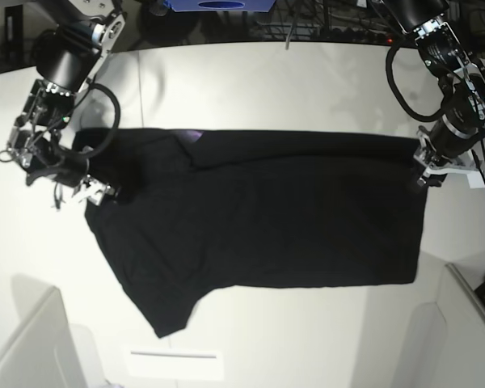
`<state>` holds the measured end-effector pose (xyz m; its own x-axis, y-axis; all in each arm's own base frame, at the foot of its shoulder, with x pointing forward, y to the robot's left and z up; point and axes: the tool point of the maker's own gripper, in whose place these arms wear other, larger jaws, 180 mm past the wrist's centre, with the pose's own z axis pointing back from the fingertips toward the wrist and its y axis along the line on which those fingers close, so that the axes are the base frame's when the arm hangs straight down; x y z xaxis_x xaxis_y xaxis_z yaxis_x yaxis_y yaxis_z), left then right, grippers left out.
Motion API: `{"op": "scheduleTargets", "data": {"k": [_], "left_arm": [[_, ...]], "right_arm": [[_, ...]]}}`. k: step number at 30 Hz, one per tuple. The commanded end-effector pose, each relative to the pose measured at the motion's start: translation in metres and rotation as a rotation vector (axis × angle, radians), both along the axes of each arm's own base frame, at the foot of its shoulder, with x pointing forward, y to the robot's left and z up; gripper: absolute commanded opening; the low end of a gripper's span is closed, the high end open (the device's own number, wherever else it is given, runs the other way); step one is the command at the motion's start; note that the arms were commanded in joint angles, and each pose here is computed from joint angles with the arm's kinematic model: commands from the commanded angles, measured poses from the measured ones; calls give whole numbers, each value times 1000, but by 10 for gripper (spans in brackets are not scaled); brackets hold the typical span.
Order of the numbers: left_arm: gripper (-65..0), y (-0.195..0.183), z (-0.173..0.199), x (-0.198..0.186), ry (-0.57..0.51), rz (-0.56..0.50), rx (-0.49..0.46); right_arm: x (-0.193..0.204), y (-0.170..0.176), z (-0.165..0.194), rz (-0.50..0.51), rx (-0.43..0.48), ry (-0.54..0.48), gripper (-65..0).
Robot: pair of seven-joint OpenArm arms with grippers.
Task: Fold the T-shirt properly
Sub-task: 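Lay the collar edge down and open both grippers, lifting away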
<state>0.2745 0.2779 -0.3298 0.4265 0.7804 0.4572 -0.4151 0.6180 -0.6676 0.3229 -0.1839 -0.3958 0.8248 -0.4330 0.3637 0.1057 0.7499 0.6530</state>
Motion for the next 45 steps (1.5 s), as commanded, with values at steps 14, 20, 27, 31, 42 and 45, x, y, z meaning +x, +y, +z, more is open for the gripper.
{"op": "scheduleTargets", "data": {"k": [14, 20, 27, 31, 42, 45], "left_arm": [[0, 40, 56, -19, -126, 102, 135], [0, 55, 18, -80, -29, 126, 173], [0, 67, 6, -102, 6, 136, 198], [0, 69, -1, -109, 29, 143, 187], [0, 69, -14, -112, 51, 154, 151], [0, 69, -14, -111, 52, 154, 150]], "right_arm": [[-52, -61, 64, -177, -210, -195, -369], [-101, -49, 34, -249, -116, -97, -498], [-124, -26, 12, -282, -48, -28, -374], [-129, -20, 1, -291, -12, 6, -297], [-117, -44, -32, -509, 70, 40, -291], [-111, -44, -39, -542, 101, 55, -291]]}}
